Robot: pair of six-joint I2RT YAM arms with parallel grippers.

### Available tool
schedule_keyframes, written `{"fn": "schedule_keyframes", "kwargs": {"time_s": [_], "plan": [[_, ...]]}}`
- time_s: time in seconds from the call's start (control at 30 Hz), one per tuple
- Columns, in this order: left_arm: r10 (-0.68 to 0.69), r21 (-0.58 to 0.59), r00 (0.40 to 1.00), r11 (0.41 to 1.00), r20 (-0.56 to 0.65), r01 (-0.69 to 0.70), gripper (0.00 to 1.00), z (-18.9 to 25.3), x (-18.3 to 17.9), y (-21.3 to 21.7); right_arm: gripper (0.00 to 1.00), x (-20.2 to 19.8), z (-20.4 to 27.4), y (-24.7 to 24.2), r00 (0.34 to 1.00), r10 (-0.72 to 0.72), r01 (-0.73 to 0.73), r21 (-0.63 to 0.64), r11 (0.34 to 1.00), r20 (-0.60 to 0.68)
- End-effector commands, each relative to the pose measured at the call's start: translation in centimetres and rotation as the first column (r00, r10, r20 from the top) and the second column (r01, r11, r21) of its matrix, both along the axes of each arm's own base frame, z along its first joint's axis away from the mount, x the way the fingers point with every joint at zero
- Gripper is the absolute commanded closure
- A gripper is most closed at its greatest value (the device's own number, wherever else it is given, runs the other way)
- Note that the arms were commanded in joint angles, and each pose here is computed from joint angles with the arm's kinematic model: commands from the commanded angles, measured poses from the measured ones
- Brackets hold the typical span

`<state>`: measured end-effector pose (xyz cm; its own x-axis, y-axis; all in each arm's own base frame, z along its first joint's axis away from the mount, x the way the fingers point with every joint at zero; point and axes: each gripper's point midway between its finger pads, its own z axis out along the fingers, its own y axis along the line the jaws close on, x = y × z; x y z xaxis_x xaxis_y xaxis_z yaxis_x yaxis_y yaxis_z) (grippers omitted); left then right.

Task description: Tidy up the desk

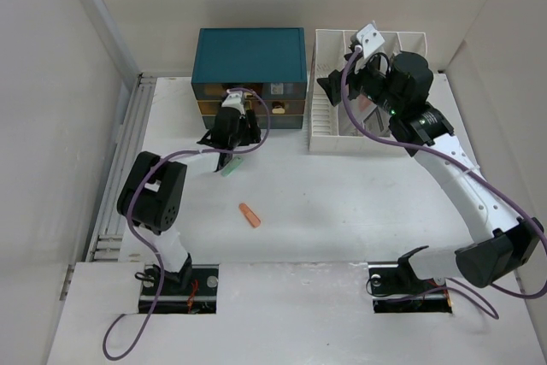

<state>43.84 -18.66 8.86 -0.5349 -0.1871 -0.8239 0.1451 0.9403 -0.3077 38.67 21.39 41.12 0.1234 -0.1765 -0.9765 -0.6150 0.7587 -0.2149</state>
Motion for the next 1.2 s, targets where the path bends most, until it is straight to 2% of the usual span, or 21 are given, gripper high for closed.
{"fn": "schedule_keyframes", "kwargs": {"time_s": [0.0,0.27,0.43,0.73,1.17], "plan": [[0.032,-0.027,0.995,0.999,0.091,-0.029,0.46,2.3,2.1,-0.2,0.07,-0.4,1.4,0.2,0.999,0.015,-0.016,0.035,0.999,0.039],[0.016,-0.183,0.993,0.983,0.115,0.006,0.45,2.5,1.8,-2.1,0.07,-0.1,1.0,0.3,0.999,0.015,-0.016,0.031,0.999,0.03],[0.017,-0.334,0.993,0.942,0.117,0.023,0.41,2.9,1.7,-2.9,0.07,-0.1,1.0,0.3,0.999,0.015,-0.016,0.031,0.999,0.03],[0.04,-0.357,0.997,0.934,0.071,-0.012,0.34,1.6,1.7,-2.4,0.07,-0.1,1.3,0.3,0.999,0.015,-0.016,0.035,0.999,0.039],[0.092,-0.335,0.995,0.939,0.045,-0.072,0.33,-0.1,2.6,-1.1,0.07,0.3,0.9,0.3,1.0,0.006,-0.007,0.031,0.999,0.03]]}}
